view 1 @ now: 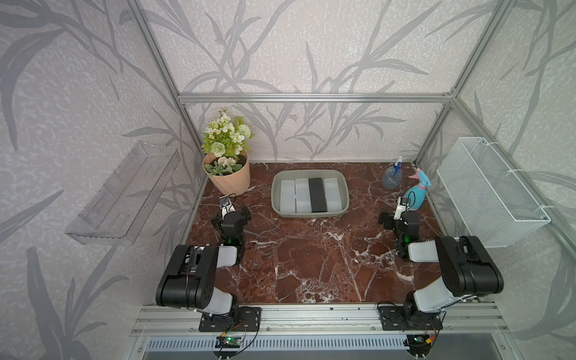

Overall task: Put the pencil case into the storage box
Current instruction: Reset both arms

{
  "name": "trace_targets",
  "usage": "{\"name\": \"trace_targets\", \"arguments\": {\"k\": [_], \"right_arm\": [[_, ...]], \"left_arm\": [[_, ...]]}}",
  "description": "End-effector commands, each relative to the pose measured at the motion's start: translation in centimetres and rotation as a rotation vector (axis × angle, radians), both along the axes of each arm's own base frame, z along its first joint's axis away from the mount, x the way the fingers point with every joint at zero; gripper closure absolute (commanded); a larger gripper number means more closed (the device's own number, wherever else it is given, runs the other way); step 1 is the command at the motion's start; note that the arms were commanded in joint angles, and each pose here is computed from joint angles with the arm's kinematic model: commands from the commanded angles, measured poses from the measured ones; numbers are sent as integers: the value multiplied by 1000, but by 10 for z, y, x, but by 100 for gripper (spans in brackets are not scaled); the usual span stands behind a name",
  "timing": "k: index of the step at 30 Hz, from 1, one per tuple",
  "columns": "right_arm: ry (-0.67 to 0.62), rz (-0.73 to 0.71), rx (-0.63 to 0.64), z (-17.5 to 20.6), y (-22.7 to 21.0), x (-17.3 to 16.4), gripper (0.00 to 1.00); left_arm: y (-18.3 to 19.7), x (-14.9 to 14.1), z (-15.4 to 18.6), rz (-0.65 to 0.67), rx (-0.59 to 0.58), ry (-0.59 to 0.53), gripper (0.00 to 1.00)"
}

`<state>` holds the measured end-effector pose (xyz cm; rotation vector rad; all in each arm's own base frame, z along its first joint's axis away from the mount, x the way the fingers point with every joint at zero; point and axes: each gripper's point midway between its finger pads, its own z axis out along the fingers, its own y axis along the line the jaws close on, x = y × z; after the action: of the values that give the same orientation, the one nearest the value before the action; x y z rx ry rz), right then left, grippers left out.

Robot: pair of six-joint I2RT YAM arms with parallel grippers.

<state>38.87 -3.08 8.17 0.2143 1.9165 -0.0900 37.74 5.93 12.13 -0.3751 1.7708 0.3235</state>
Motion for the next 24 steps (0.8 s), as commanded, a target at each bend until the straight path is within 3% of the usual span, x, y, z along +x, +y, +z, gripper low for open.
{"name": "trace_targets", "arguments": {"k": [1, 3, 6, 12, 24], "right_arm": [[-76, -45, -19, 14, -6, 0, 1], [-77, -46, -19, 14, -7, 0, 1], [-72, -40, -19, 14, -6, 1, 1], [-57, -7, -21, 13, 0, 4, 1], [-44, 61, -21, 12, 10, 8, 1]], "left_arm": [[-12, -7, 16, -48, 45, -90, 0], [-21, -20, 14, -115, 55, -144, 0], [-20, -30, 18, -109, 54, -182, 0], [-15, -13, 11, -74, 50, -114, 0], [-15, -13, 10, -75, 48, -114, 0]]}}
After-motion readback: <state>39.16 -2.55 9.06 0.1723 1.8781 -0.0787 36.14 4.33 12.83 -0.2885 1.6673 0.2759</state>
